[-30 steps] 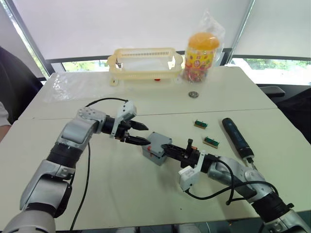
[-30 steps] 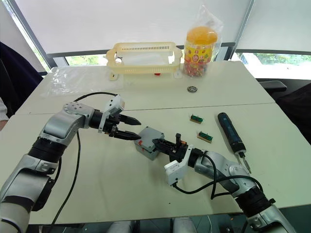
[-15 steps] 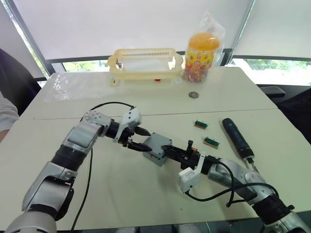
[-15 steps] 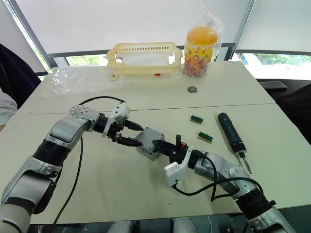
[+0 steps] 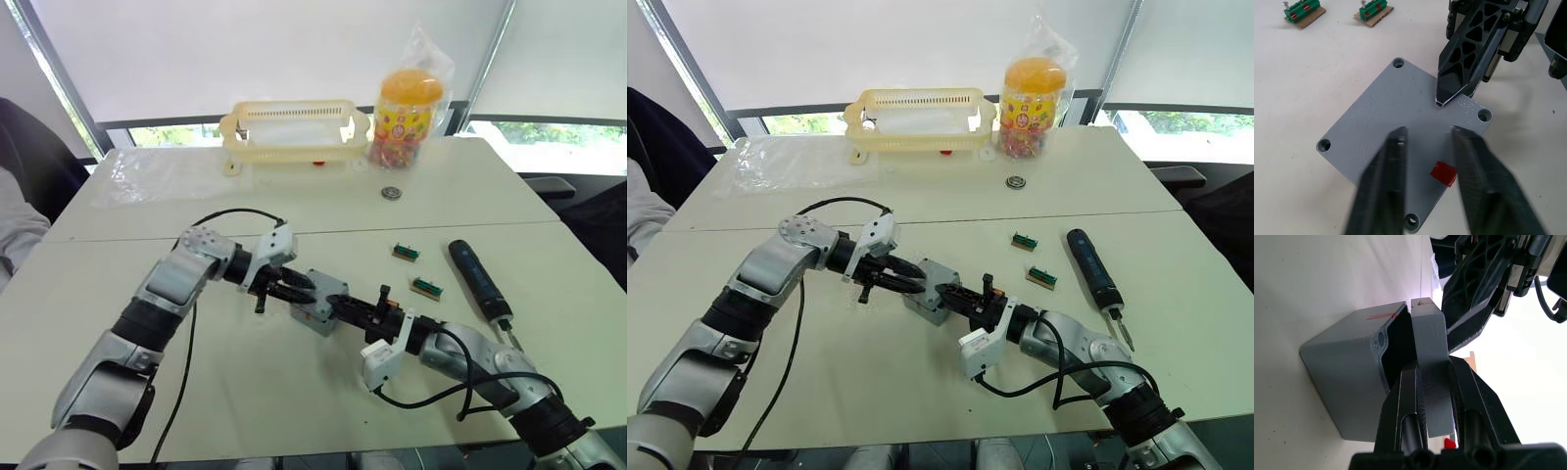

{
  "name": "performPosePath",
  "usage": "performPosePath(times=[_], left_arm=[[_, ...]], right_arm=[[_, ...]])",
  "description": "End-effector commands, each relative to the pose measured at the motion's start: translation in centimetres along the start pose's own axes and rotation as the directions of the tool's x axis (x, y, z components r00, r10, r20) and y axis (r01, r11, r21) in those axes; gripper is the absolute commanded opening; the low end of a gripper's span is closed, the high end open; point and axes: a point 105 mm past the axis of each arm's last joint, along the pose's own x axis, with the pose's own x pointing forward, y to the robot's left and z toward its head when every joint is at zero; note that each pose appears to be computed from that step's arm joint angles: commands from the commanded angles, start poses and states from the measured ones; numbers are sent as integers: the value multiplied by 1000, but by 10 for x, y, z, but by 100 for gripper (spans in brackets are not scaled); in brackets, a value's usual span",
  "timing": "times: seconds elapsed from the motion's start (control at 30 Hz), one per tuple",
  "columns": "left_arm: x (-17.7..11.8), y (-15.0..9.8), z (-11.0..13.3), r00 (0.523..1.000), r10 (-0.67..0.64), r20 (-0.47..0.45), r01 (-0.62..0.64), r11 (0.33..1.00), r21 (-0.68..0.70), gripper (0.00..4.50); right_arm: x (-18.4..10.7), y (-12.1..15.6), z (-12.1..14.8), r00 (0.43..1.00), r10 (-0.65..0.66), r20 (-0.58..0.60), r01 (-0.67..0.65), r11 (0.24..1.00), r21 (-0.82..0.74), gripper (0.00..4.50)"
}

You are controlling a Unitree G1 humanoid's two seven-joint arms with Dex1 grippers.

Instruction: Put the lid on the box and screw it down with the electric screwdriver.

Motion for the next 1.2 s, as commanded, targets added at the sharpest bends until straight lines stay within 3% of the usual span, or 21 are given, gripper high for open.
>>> performPosePath(times=[0.03, 0.3, 0.53, 0.6, 1.2], left_arm=[[7, -3, -7, 1000, -8, -26, 8, 1000, -10, 131], [19, -14, -24, 996, -56, -76, 54, 998, -33, 131], [36, -20, -29, 996, -77, -50, 74, 996, -59, 125], [39, -21, -29, 996, -81, -45, 78, 995, -62, 125], [34, -26, -52, 995, -37, -94, 21, 986, -168, 125]], right_arm=[[-1, 10, 7, 999, 35, 19, -36, 999, 14, 15], [-3, 11, 10, 999, 34, 21, -34, 999, 19, 15], [-11, 2, 10, 1000, 3, 10, -3, 1000, -1, 368], [-13, 2, 10, 1000, 2, 6, -2, 1000, 0, 448], [-12, -4, -7, 1000, 2, 1, -2, 999, -43, 448]])
